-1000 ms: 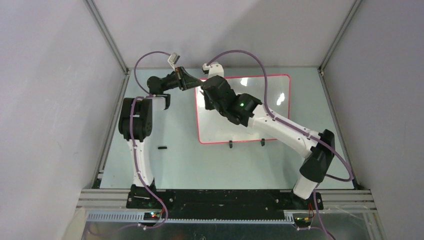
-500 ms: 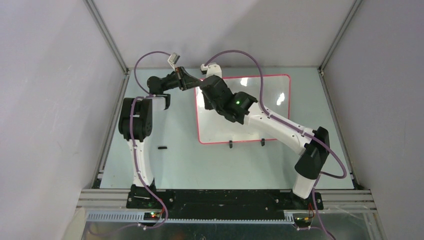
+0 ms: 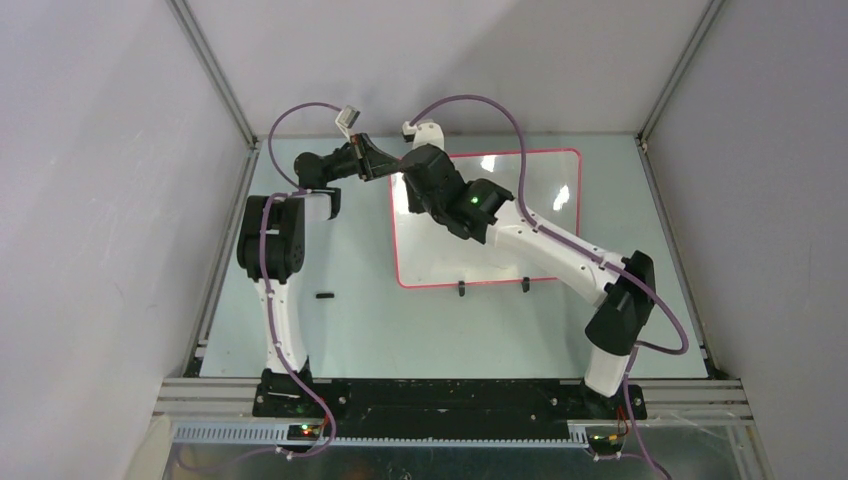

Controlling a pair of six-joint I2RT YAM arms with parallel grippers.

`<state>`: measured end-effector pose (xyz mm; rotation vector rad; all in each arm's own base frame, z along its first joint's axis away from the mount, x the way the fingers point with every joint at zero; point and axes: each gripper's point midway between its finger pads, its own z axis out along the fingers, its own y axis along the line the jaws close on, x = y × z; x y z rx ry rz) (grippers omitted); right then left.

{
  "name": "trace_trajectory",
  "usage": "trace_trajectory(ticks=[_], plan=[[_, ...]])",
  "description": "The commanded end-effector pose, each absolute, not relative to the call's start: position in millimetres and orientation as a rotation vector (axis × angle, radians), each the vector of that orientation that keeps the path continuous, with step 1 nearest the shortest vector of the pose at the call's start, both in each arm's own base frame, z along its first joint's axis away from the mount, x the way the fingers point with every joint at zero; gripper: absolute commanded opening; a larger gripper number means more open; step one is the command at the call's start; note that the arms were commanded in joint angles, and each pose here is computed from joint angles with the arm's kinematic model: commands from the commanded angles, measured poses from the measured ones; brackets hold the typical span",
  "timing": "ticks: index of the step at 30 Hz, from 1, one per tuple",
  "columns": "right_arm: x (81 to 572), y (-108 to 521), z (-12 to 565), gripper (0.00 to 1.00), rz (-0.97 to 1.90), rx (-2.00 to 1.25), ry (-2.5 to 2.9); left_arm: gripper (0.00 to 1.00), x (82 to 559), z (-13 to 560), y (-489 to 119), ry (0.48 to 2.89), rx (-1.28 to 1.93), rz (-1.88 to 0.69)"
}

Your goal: Write a sentence on the whiteboard

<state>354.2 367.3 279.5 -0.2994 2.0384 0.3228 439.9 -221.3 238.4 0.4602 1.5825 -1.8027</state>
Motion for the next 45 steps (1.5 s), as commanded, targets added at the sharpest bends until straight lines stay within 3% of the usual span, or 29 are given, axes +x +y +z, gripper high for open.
trace_trajectory(ticks=[1, 45], plan=[[364.6, 372.4, 300.9, 0.0, 0.365, -0.245, 1.987, 0.0, 424.7, 274.9, -222.6, 1.486, 0.571, -1.751], [356.0, 365.5, 276.6, 0.0, 0.304, -0.329, 2.108, 0.0, 422.8, 276.5, -223.3, 1.483, 0.583, -1.748]])
